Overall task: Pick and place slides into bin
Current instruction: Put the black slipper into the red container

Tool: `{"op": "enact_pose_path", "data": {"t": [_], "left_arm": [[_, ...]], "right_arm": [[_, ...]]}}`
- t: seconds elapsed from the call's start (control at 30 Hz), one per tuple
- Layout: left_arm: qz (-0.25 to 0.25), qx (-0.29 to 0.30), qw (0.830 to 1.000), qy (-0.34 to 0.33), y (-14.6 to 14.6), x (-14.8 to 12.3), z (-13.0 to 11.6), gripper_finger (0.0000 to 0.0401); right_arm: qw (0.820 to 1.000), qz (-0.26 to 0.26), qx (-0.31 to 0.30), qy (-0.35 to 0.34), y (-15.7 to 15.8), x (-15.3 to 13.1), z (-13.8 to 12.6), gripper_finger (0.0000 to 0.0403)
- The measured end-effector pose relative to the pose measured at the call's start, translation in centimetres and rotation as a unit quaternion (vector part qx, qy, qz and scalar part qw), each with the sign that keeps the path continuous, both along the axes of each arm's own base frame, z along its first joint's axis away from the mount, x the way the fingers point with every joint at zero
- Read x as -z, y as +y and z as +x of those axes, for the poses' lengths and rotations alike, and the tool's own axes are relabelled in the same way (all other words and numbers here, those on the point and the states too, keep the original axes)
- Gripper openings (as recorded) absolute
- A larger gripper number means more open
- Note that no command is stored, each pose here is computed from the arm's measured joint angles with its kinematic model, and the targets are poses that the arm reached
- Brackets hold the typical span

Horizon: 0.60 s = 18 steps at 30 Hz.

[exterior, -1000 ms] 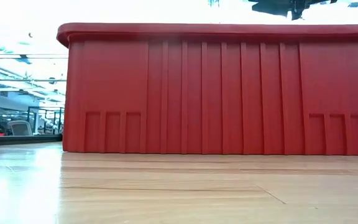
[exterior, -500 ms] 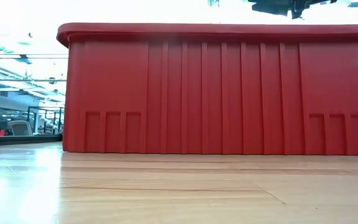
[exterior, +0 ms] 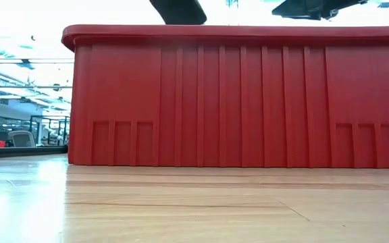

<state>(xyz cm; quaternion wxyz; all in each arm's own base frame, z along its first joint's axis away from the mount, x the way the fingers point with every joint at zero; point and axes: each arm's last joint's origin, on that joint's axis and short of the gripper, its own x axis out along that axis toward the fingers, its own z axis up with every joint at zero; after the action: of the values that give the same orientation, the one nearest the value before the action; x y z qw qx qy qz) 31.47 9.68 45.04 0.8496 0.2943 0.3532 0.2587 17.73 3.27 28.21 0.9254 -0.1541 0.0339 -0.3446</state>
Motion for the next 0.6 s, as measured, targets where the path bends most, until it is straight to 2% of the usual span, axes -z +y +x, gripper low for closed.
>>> {"op": "enact_pose_path", "data": {"t": [0.13,0.27,0.4,0.6], "left_arm": [[-0.004,-0.022,1.000,0.000,2.3,2.8,0.9,0.0031],[-0.006,-0.029,1.000,-0.004,2.9,5.7,1.8,0.0031],[-0.003,-0.032,0.999,-0.013,2.4,8.0,2.7,0.0031],[0.028,-0.061,0.998,-0.004,0.8,9.6,4.1,0.0031]], "right_arm": [[1.000,0.005,0.023,-0.012,-0.9,-0.3,-0.1,0.0254],[0.999,0.005,0.049,-0.016,-1.8,-0.4,-0.1,0.0254],[0.997,-0.002,0.077,-0.018,-2.8,-0.6,-0.1,0.0254],[0.993,-0.015,0.114,-0.023,-4.1,-1.0,-0.2,0.0254]]}}
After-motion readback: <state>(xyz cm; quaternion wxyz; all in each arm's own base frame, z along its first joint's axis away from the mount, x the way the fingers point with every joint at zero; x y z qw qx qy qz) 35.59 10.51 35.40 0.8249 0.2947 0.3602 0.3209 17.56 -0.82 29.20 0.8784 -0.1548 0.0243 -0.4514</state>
